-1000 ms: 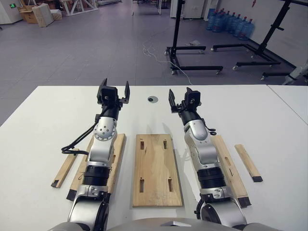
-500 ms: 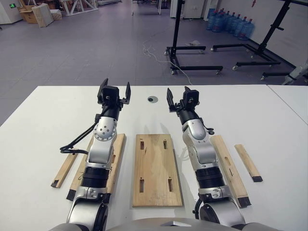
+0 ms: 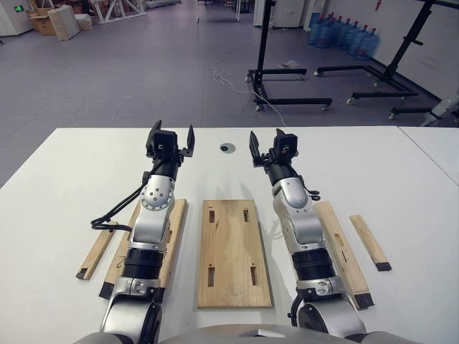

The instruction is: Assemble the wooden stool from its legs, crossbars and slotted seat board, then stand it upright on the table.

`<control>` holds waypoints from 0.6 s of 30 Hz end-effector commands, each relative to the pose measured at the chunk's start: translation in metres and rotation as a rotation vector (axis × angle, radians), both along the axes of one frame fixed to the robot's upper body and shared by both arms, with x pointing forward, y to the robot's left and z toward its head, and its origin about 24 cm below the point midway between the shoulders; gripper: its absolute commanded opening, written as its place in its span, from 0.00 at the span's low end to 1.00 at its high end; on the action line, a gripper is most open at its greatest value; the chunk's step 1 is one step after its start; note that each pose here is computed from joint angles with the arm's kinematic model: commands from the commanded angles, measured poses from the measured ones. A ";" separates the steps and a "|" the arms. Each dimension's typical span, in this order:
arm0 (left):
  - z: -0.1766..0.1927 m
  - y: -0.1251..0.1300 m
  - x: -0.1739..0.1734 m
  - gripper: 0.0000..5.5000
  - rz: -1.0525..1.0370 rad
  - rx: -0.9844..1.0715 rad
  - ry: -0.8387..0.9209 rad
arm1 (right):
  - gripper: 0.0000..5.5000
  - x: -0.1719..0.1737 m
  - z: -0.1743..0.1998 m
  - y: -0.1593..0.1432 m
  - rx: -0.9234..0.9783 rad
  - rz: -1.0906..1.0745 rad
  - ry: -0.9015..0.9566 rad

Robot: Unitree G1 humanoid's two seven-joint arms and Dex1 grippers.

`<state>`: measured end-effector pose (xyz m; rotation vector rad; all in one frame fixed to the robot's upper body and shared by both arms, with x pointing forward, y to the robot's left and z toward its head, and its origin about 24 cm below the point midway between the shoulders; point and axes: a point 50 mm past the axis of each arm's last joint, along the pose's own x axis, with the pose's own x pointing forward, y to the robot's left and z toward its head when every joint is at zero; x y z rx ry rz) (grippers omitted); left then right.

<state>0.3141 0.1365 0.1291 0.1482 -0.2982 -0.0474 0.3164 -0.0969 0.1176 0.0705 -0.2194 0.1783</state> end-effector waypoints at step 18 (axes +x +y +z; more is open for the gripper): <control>-0.004 -0.003 -0.001 0.74 -0.010 0.002 0.016 | 0.68 0.003 0.008 -0.013 -0.040 -0.063 -0.034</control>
